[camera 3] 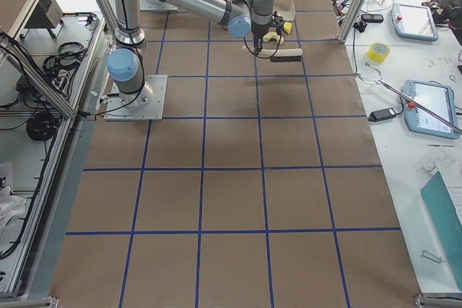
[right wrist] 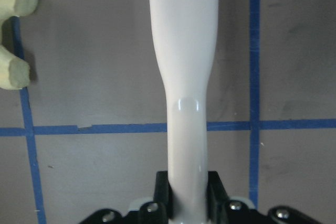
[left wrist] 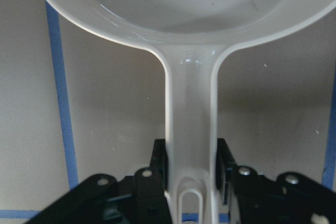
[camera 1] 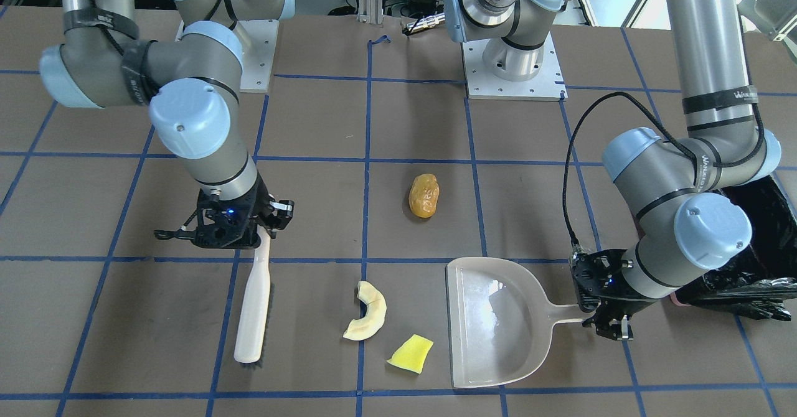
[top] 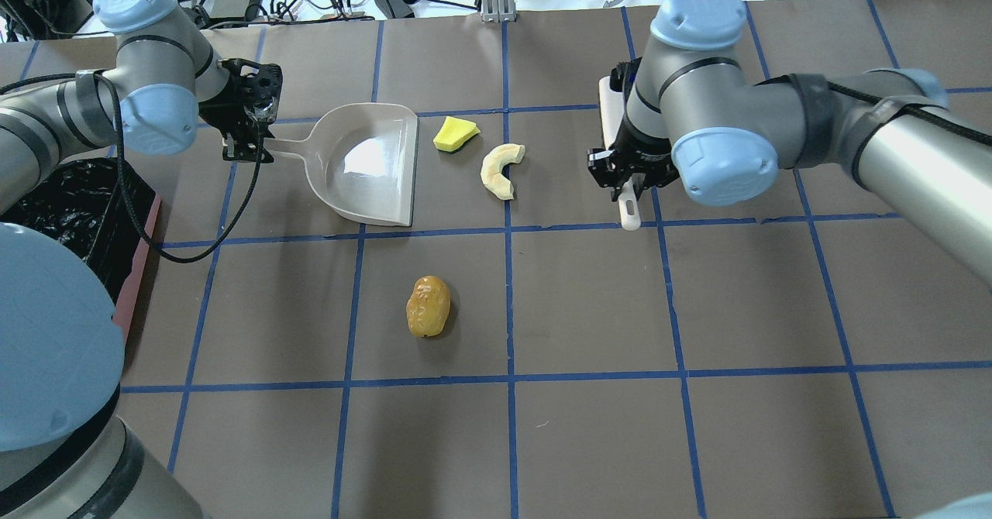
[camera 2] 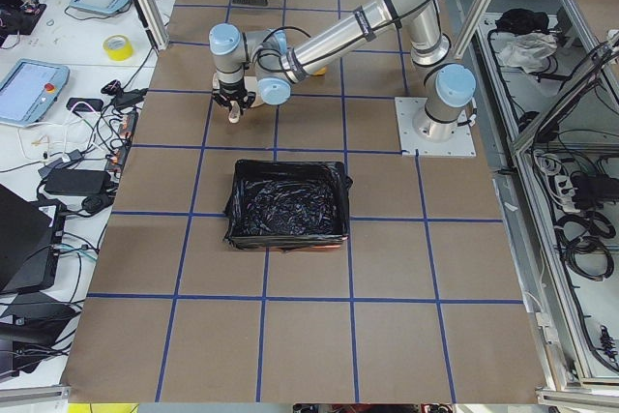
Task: Sweep and dump trash into bin
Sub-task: 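Sweep the sponge and curved bread piece into the dustpan with the right gripper's brush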
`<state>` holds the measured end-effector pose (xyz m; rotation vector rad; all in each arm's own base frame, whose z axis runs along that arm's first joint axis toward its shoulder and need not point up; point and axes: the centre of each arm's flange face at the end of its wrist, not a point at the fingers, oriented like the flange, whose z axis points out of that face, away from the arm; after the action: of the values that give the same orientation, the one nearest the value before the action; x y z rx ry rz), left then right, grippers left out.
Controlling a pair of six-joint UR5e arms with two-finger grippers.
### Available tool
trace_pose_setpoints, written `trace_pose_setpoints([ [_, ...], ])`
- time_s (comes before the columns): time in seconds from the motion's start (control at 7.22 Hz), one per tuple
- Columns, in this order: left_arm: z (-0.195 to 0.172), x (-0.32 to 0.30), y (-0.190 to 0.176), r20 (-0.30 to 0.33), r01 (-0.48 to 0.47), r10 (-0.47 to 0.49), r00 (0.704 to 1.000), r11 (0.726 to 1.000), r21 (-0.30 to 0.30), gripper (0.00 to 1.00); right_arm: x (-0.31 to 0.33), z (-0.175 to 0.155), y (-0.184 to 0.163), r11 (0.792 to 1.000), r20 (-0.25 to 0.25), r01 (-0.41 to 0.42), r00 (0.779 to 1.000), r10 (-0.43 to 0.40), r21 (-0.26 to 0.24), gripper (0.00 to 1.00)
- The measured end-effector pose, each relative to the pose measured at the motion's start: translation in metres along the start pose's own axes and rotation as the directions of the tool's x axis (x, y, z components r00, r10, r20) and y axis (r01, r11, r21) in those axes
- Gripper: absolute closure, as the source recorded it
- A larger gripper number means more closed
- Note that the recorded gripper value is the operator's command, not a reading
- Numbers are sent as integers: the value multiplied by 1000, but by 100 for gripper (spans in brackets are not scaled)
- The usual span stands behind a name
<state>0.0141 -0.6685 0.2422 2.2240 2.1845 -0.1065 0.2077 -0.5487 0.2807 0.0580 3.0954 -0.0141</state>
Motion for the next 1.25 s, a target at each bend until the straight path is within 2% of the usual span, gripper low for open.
trace_pose_setpoints([
  [0.42,1,1,0,-7,1,-1,1000,1000,-6,100,-65,20,-17,1000,52,-21,998,21,5,100],
  [0.97,2,1,0,-10,3,-4,1000,1000,-7,100,-103,57,-26,1000,59,-22,998,23,-20,100],
  [1.11,1,1,-1,-9,3,-3,1000,1000,-7,100,-108,61,-27,999,72,-41,996,42,-15,100],
  [1.25,0,1,-1,-7,3,-3,1000,1000,-8,100,-120,63,-28,998,108,-68,992,70,-14,100],
])
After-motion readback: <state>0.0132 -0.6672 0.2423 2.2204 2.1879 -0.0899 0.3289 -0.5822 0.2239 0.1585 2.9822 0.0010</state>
